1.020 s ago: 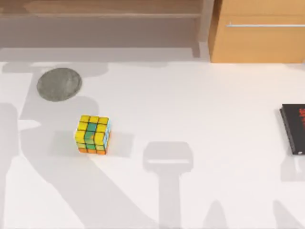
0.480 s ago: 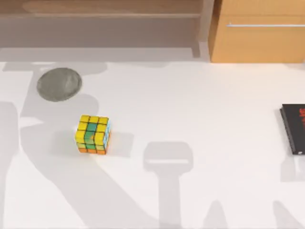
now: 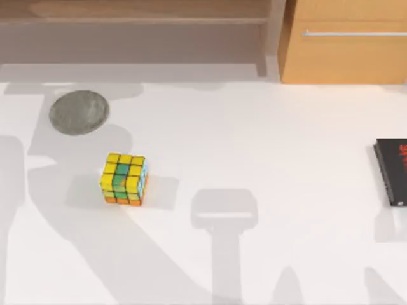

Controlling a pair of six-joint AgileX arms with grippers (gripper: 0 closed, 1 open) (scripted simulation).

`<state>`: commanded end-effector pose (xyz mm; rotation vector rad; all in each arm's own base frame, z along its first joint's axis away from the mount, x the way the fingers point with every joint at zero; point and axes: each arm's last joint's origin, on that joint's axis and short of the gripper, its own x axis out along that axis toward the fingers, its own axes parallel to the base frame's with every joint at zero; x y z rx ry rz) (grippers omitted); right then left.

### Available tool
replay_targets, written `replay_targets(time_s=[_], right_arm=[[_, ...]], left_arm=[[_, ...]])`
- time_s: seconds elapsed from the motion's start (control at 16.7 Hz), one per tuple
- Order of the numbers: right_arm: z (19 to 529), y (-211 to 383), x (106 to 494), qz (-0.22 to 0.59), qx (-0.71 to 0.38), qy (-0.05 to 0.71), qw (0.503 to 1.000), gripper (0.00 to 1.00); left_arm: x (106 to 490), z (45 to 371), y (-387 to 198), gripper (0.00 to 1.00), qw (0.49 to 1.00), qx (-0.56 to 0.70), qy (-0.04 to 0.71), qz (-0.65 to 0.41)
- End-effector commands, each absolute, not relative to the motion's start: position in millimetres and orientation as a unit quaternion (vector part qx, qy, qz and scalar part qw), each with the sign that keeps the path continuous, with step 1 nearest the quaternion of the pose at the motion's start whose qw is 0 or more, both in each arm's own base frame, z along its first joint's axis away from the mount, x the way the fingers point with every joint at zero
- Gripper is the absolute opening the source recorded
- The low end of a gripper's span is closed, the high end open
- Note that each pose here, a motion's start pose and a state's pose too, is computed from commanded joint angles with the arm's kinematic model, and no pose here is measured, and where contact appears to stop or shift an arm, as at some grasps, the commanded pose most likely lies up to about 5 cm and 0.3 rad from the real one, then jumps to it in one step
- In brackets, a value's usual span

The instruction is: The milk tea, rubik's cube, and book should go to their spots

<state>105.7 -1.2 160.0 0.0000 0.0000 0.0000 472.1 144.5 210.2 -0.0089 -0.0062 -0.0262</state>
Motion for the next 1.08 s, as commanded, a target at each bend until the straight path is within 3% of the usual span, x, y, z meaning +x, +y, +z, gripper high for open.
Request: replay_targets(time_s=[0.12,0.72,1.08], right_arm=[[160.0,-1.2,105.7,0.000,0.000,0.000,1.000,1.00],[160.0,-1.2,105.7,0.000,0.000,0.000,1.000,1.00],[160.0,-1.2,105.7,0.000,0.000,0.000,1.000,1.00]], left_arm=[[472.1,210.2,144.5,0.00,1.000,-0.004,-0.003,-0.013],[468.1,213.0,144.7,0.00,1.000,-0.001,-0.005,-0.014],[413.3,216.4,146.1,0.00,1.000,-0.004,0.002,-0.015]])
